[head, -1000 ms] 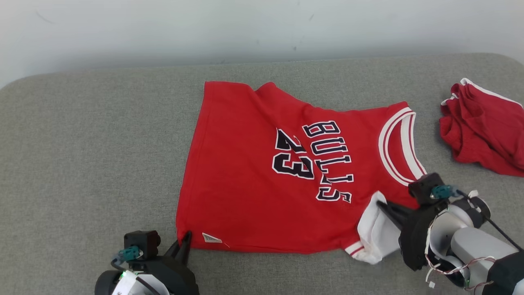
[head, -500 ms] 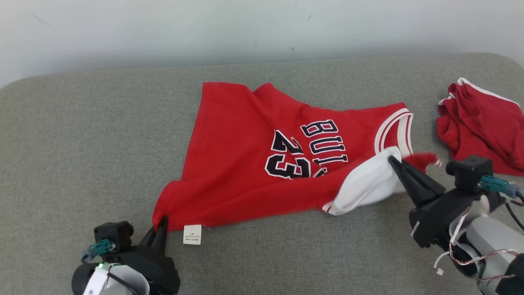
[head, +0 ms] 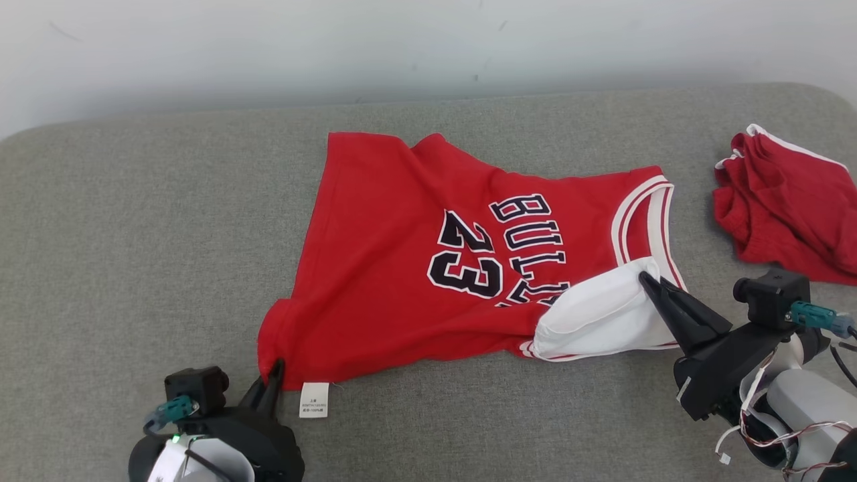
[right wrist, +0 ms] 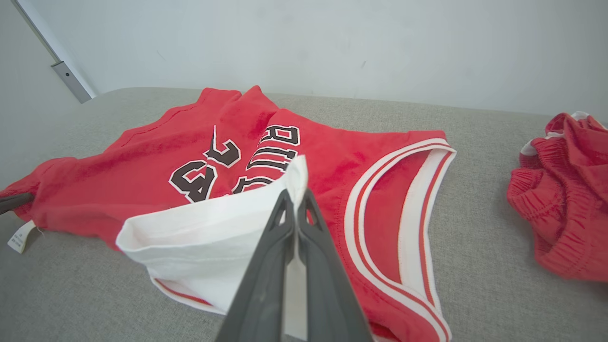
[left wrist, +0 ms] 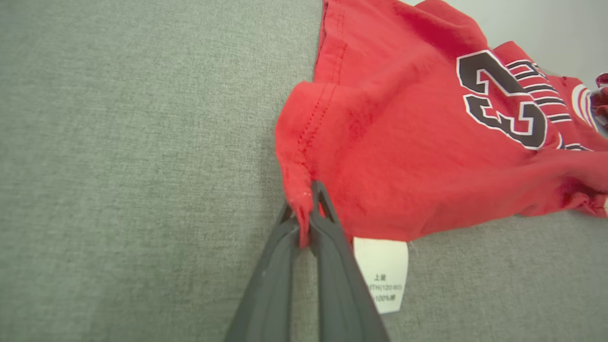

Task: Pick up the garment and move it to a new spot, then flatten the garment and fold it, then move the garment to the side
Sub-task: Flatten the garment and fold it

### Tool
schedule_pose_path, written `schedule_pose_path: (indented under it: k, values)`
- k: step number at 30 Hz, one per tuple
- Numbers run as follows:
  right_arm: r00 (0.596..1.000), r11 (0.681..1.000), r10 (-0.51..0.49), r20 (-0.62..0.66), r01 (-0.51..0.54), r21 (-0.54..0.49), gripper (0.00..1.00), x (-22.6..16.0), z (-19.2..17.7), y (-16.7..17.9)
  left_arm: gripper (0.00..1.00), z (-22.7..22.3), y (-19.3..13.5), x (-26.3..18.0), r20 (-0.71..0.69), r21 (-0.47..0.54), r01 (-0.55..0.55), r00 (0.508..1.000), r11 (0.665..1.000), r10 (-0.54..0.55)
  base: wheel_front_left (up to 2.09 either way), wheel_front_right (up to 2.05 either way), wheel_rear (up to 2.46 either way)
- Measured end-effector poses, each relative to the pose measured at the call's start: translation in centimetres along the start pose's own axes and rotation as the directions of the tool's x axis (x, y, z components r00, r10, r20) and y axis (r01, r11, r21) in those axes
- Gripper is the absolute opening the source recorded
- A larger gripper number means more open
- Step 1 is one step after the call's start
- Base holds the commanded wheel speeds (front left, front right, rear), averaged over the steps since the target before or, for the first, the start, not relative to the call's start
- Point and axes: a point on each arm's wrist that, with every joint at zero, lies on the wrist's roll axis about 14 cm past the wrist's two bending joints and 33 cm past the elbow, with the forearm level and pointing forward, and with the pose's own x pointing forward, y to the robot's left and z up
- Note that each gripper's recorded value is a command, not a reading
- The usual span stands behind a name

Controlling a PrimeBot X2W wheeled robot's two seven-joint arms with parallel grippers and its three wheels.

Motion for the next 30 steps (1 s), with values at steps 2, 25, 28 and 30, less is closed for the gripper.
schedule_pose_path:
  k: [2,25,28,30]
  values:
    - [1.000,1.000,0.006,-0.012,-0.006,0.000,0.00,0.1,-0.4,0.0,0.00,-0.1,-0.2,0.1,-0.013,-0.002,0.006,1.000,1.000,-0.006,0.00,0.00,0.00]
    - [0.795,0.901,0.153,0.587,0.132,-0.414,0.00,12.5,35.0,-0.9,0.00,39.2,-3.6,7.8,0.616,0.056,0.243,0.755,0.968,-0.225,0.00,0.00,0.00]
    - [0.889,0.916,0.165,0.427,0.022,-0.400,0.00,15.3,24.1,-1.2,0.00,31.0,-0.7,10.6,0.491,-0.006,0.210,0.852,0.978,-0.180,0.00,0.00,0.00]
    - [0.949,0.938,0.152,0.275,-0.051,-0.342,0.00,15.2,15.9,-1.1,0.00,23.3,1.6,11.2,0.354,-0.052,0.161,0.926,0.986,-0.132,0.00,0.00,0.00]
